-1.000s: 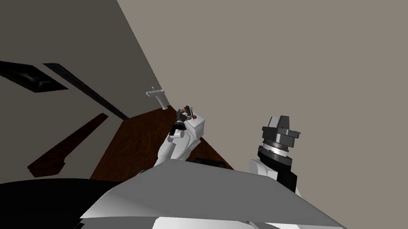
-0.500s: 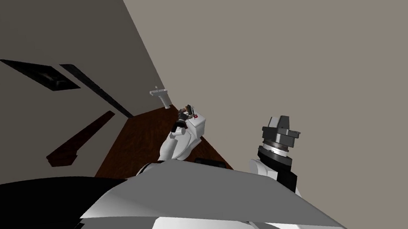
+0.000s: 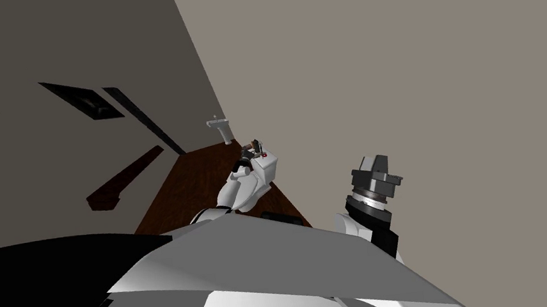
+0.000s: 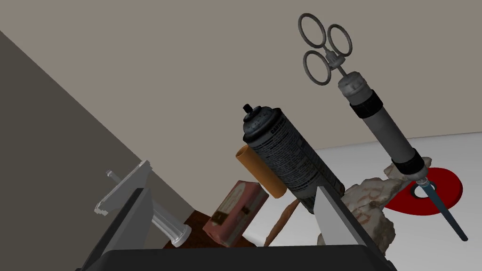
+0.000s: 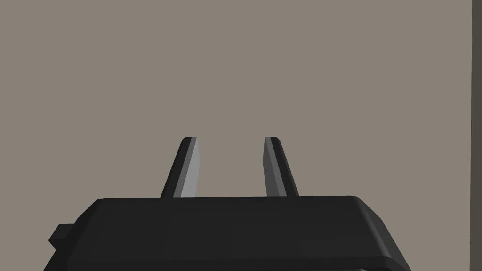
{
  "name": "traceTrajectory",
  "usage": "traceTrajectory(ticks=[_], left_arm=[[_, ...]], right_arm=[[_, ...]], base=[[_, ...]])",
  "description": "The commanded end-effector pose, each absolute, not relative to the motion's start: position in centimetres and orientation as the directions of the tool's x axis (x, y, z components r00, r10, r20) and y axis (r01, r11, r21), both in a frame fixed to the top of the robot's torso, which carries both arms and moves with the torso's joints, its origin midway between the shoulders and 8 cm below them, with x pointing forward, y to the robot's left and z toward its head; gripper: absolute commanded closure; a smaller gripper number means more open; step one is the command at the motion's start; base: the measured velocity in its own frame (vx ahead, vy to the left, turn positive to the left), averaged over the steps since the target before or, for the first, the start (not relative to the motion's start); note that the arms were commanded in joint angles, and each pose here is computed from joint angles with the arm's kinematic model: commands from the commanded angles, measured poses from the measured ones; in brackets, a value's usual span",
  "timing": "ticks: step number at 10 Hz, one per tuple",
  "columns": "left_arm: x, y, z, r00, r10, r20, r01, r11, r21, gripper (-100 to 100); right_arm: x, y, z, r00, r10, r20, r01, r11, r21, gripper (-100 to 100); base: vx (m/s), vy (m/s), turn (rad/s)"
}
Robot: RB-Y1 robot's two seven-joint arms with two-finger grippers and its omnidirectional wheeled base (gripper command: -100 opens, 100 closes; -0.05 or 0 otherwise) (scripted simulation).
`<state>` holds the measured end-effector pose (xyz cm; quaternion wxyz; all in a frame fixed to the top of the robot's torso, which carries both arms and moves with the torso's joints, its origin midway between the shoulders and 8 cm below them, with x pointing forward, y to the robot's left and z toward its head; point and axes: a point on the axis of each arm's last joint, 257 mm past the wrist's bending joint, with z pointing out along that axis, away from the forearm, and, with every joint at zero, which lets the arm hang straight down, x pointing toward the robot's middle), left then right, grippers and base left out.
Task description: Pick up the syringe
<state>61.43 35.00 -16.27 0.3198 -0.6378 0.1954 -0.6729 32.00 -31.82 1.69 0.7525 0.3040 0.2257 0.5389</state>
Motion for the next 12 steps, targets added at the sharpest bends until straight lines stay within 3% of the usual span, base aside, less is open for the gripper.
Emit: traceTrajectory(ticks=[1, 12], left_arm=[[61.9, 34.9, -17.0, 0.032, -0.657, 0.753, 0.165, -0.74, -0.652, -100], [68.5, 29.2, -19.9, 0.127, -0.331, 0.935, 0.017, -0.942, -0.335, -100]], right_arm=[[32.0, -31.8, 1.7, 0.317, 0.948, -0.012, -0.674, 0.234, 0.701, 0], [32.0, -31.8, 1.7, 0.317, 0.948, -0.012, -0.674, 0.234, 0.701, 0]], base=[[-0.018, -0.025, 0.046], [-0.016, -0.023, 0.093]])
